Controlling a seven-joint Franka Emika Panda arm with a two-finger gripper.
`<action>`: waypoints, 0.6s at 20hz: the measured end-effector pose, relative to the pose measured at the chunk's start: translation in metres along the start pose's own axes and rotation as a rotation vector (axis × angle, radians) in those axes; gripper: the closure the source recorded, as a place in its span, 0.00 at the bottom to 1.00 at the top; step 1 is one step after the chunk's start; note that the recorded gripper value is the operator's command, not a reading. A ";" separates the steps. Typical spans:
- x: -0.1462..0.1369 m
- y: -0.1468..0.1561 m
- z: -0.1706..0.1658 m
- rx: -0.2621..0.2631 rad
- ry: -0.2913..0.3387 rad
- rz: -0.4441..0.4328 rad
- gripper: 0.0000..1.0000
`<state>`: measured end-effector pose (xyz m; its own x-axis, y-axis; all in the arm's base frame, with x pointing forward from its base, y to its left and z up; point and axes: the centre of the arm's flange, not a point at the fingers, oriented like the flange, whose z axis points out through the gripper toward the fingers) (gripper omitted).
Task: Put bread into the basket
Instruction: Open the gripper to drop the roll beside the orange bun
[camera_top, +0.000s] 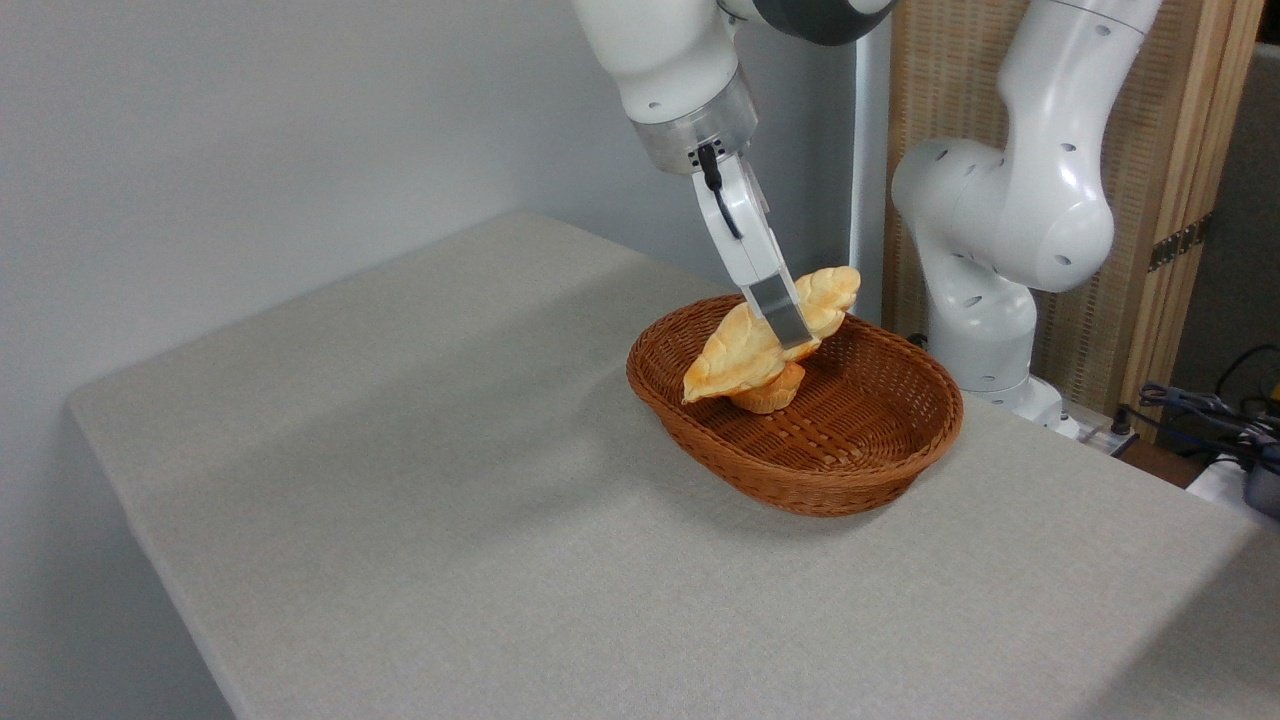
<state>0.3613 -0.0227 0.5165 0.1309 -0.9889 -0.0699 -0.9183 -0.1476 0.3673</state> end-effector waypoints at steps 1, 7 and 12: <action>0.000 0.000 0.000 0.000 0.000 0.000 0.00; 0.000 0.000 0.000 0.000 0.000 0.000 0.00; -0.035 -0.006 -0.052 0.113 0.090 -0.067 0.00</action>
<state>0.3814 0.0124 0.5652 0.2216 -0.9751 -0.0051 -0.9420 -0.2154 0.2572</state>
